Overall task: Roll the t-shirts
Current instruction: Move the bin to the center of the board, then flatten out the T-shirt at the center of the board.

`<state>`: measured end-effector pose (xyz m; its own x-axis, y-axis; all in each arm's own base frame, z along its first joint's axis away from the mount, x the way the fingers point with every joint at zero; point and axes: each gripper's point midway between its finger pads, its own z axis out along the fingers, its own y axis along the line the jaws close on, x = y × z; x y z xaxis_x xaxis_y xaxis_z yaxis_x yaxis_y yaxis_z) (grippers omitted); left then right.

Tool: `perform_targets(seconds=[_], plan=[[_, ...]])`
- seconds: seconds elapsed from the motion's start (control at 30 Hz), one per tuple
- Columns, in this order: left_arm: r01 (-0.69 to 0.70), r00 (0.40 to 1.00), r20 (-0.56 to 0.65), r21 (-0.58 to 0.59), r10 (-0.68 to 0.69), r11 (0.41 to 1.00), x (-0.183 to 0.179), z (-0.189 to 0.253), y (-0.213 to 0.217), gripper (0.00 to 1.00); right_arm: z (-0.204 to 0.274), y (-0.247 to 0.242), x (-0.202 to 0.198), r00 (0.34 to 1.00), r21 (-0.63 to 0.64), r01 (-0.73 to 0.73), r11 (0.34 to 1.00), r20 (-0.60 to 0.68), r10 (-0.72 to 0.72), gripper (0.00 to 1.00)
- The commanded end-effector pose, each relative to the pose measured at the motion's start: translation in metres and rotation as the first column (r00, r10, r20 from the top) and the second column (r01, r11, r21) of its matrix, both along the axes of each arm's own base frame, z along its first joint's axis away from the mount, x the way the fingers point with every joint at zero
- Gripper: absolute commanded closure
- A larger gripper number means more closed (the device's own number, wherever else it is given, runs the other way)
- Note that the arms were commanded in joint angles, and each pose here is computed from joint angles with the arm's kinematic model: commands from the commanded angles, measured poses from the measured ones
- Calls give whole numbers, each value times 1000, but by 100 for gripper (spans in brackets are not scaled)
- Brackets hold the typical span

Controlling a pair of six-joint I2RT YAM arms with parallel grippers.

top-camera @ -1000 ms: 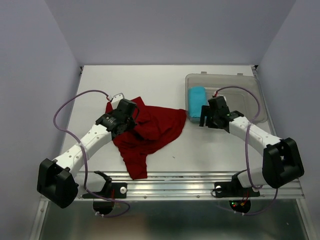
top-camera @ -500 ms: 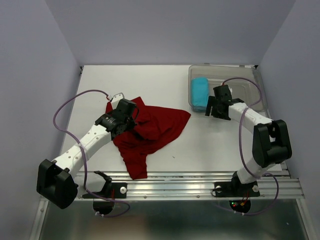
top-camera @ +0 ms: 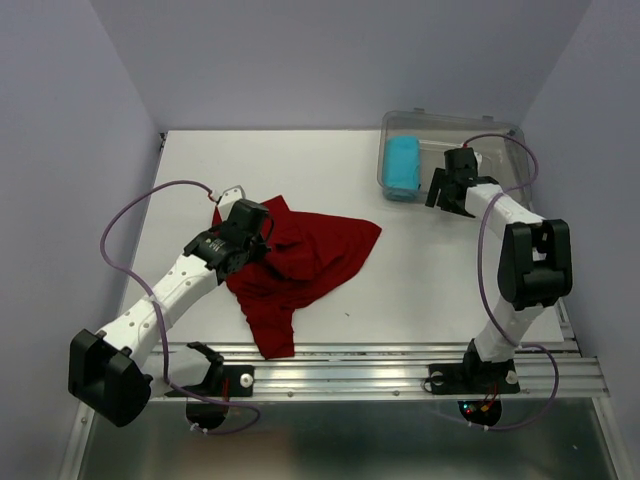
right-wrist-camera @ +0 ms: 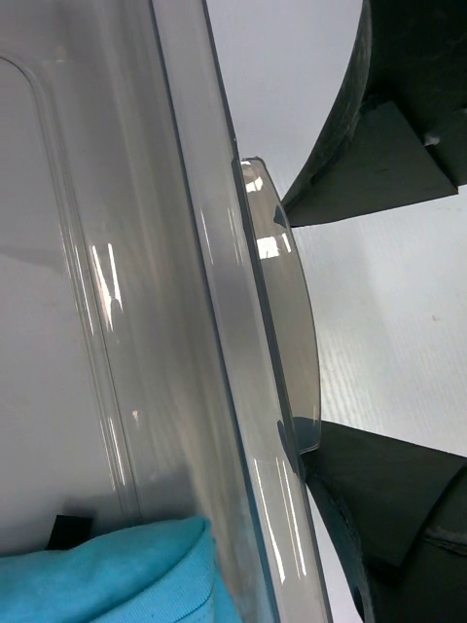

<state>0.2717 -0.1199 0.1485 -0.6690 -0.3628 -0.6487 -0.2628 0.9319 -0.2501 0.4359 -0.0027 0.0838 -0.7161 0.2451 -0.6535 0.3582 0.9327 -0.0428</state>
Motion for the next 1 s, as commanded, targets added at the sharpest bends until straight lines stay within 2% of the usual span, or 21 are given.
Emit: perform_targets(seconds=[0.0, 0.27, 0.33, 0.43, 0.53, 0.57, 0.63, 0.67, 0.77, 0.8, 0.87, 0.97], plan=[[-8, 1000, 24, 24, 7, 1000, 0, 5, 7, 100, 21, -15, 32, 996, -20, 16, 1000, 91, -14, 16], [-11, 1000, 22, 29, 10, 1000, 2, 7, 7, 100, 25, -14, 35, 996, -24, -4, 1000, 93, 6, 13], [-8, 1000, 16, 32, 8, 999, 2, 6, 7, 100, 31, -6, 34, 994, 11, -32, 999, 103, 31, 12], [-3, 1000, 19, 39, 3, 999, 2, 7, 8, 100, 46, 21, 22, 986, 124, -102, 987, 144, 84, 9], [-36, 999, 30, 88, 34, 995, 1, 5, 22, 99, 56, 60, -2, 976, 143, -165, 976, 166, 141, 8], [-52, 998, 27, 99, 50, 994, 0, 3, 28, 96, 57, 73, -8, 972, 150, -190, 970, 171, 163, 8], [-72, 997, 11, 94, 72, 993, 1, -1, 38, 81, 53, 103, -24, 960, 175, -253, 951, 167, 225, 7], [-61, 998, -8, 83, 62, 995, -2, -7, 38, 62, 56, 135, -35, 939, 186, -325, 927, 179, 293, 7], [-65, 997, -37, 59, 67, 996, -6, -17, 38, 43, 41, 179, -61, 916, 233, -399, 887, 157, 370, 7], [-63, 997, -52, 39, 65, 997, -8, -24, 35, 28, 38, 206, -74, 888, 246, -458, 854, 162, 430, 7], [-51, 996, -68, -11, 50, 999, -10, -33, 26, 11, 25, 235, -93, 865, 276, -501, 820, 145, 480, 6], [-19, 996, -86, -67, 13, 998, -7, -46, 11, 7, 3, 256, -102, 854, 293, -515, 805, 94, 512, 5]])
